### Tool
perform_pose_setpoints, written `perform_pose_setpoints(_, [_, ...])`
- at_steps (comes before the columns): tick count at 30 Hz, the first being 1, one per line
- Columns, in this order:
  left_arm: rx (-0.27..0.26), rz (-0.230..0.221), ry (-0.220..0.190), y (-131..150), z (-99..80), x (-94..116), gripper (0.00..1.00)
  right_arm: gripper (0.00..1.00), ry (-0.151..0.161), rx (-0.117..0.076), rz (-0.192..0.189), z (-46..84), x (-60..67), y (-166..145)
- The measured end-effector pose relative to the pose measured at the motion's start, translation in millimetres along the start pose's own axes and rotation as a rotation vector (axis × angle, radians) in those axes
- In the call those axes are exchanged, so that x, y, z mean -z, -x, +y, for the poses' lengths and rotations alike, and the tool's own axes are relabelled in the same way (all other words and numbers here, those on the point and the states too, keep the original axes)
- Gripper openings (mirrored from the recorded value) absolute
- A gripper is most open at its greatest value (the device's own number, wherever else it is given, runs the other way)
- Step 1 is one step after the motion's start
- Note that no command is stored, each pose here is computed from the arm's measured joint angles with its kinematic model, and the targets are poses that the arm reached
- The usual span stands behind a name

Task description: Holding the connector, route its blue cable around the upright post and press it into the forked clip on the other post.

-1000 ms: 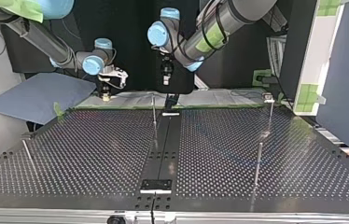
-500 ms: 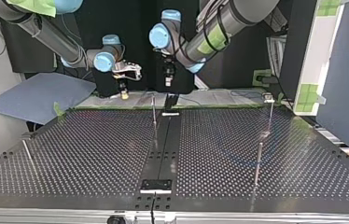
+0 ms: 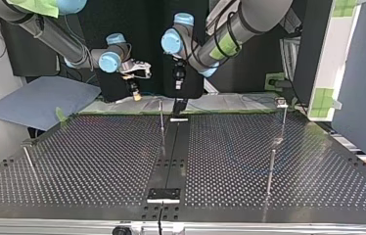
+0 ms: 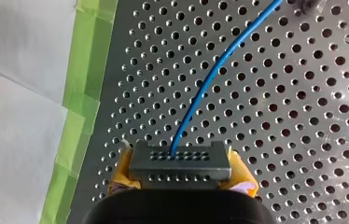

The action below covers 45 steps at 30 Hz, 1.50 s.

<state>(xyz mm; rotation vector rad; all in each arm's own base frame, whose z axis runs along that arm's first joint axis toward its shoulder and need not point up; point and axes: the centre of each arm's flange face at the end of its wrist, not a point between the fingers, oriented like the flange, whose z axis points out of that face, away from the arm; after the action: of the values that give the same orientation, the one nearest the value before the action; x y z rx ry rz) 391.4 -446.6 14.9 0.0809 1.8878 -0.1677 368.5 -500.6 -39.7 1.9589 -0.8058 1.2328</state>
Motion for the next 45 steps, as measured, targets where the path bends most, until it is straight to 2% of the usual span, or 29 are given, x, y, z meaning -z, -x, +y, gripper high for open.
perform_pose_setpoints(6, [0.050,-0.023,-0.048,0,0.1,-11,1.00,0.00,-0.009,0.000,-0.001,-1.6,0.6,0])
perform_pose_setpoints(15, [0.070,-0.037,-0.051,5,10.7,-24,1.00,0.00,-0.011,-0.001,-0.018,-7.6,8.7,8])
perform_pose_setpoints(18, [0.072,-0.037,-0.049,6,13.7,-27,1.00,0.00,0.002,-0.008,-0.025,-5.3,9.1,10])
perform_pose_setpoints(24, [0.072,-0.036,-0.057,7,16.9,-31,1.00,0.00,0.049,-0.024,-0.038,6.6,8.7,12])
perform_pose_setpoints(32, [0.073,-0.021,-0.092,-1,14.6,-32,1.00,0.00,0.056,-0.025,-0.033,9.0,8.0,12])
perform_pose_setpoints(36, [0.080,-0.024,-0.096,-2,14.9,-34,1.00,0.00,0.038,-0.022,-0.027,5.8,7.9,11])
perform_pose_setpoints(45, [0.086,-0.025,-0.095,-1,18.2,-37,1.00,0.00,-0.047,-0.009,0.000,-4.7,7.8,8])
